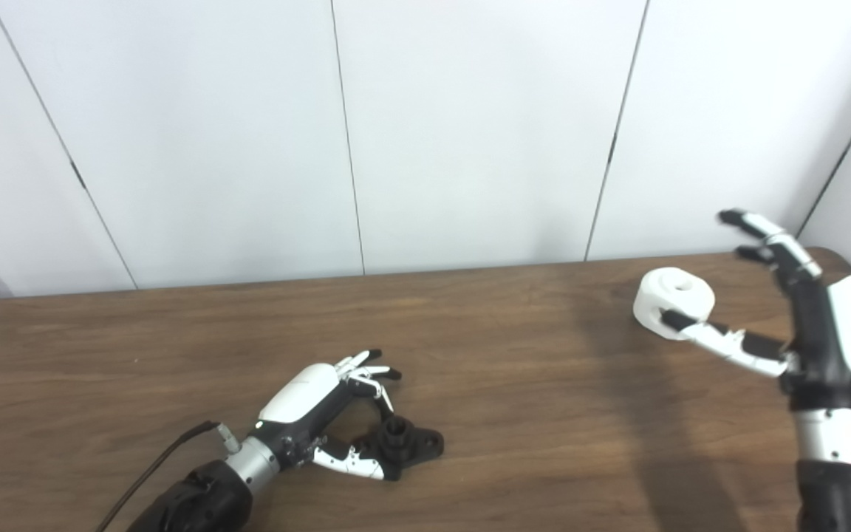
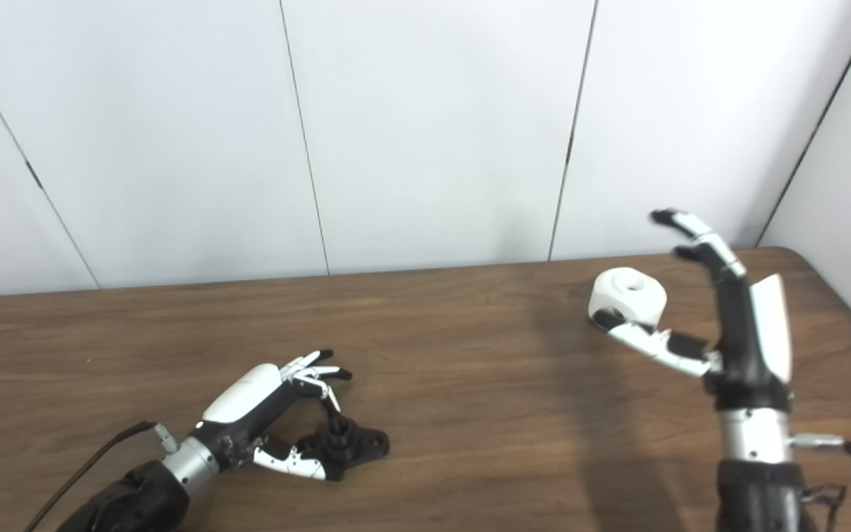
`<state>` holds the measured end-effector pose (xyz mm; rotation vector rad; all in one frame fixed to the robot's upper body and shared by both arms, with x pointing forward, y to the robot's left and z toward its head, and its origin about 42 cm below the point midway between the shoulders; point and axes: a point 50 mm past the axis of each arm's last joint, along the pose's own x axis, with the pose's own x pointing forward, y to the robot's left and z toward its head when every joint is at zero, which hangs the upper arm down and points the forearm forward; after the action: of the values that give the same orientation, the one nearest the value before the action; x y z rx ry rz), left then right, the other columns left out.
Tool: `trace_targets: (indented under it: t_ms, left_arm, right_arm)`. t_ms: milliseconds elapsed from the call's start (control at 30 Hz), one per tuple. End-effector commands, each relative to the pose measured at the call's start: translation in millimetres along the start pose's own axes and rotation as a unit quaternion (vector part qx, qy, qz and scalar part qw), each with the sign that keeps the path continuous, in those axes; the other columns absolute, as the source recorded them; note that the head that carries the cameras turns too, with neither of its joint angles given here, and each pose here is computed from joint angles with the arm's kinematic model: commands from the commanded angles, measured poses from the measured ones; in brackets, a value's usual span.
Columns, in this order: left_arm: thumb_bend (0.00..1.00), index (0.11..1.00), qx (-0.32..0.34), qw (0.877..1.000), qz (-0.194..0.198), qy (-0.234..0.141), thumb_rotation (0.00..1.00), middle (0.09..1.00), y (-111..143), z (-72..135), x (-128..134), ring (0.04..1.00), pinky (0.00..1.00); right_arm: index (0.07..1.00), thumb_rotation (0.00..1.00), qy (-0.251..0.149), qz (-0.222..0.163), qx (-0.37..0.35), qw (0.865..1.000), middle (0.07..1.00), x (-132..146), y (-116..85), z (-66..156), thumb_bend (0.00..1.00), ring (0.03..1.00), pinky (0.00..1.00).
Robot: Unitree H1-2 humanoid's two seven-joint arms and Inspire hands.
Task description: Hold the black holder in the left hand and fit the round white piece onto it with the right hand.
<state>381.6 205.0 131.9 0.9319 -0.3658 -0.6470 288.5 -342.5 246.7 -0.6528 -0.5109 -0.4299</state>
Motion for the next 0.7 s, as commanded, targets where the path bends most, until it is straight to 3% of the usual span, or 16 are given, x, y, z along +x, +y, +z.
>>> trace_targets:
  t_ms: [0,33,133,333,467,667]
  left_arm:
    - [0.52,0.481,0.006,1.000,-0.020,0.010,0.05,0.868,-11,-2,-3,1.000,1.00]
    - [0.52,0.481,0.005,1.000,-0.018,0.010,0.05,0.867,-11,-3,-3,1.000,1.00]
    - [0.52,0.482,0.005,1.000,-0.016,0.010,0.05,0.867,-12,-5,-4,1.000,1.00]
    - [0.52,0.482,0.001,1.000,-0.008,0.011,0.05,0.868,-7,-6,-6,1.000,1.00]
    - [0.52,0.482,-0.002,1.000,-0.004,0.007,0.05,0.863,-5,-10,-9,1.000,1.00]
    - [0.52,0.482,-0.004,1.000,-0.003,0.006,0.05,0.861,-1,-13,-14,1.000,1.00]
  right_arm:
    - [0.761,0.23,-0.012,-0.019,-0.022,0.999,0.831,16,-10,-1,0.70,0.834,0.72]
    - [0.761,0.23,-0.002,-0.017,-0.032,0.999,0.833,18,-11,-7,0.71,0.836,0.73]
    - [0.801,0.27,0.019,-0.009,-0.057,0.998,0.873,23,-13,-21,0.69,0.911,0.89]
    - [0.813,0.24,0.051,-0.014,-0.068,0.996,0.904,36,-14,-36,0.68,0.960,0.96]
    - [0.781,0.20,0.070,-0.032,-0.056,0.995,0.867,45,-9,-47,0.71,0.930,0.91]
    - [0.796,0.28,0.116,-0.011,-0.042,0.992,0.895,52,-2,-60,0.71,0.906,0.81]
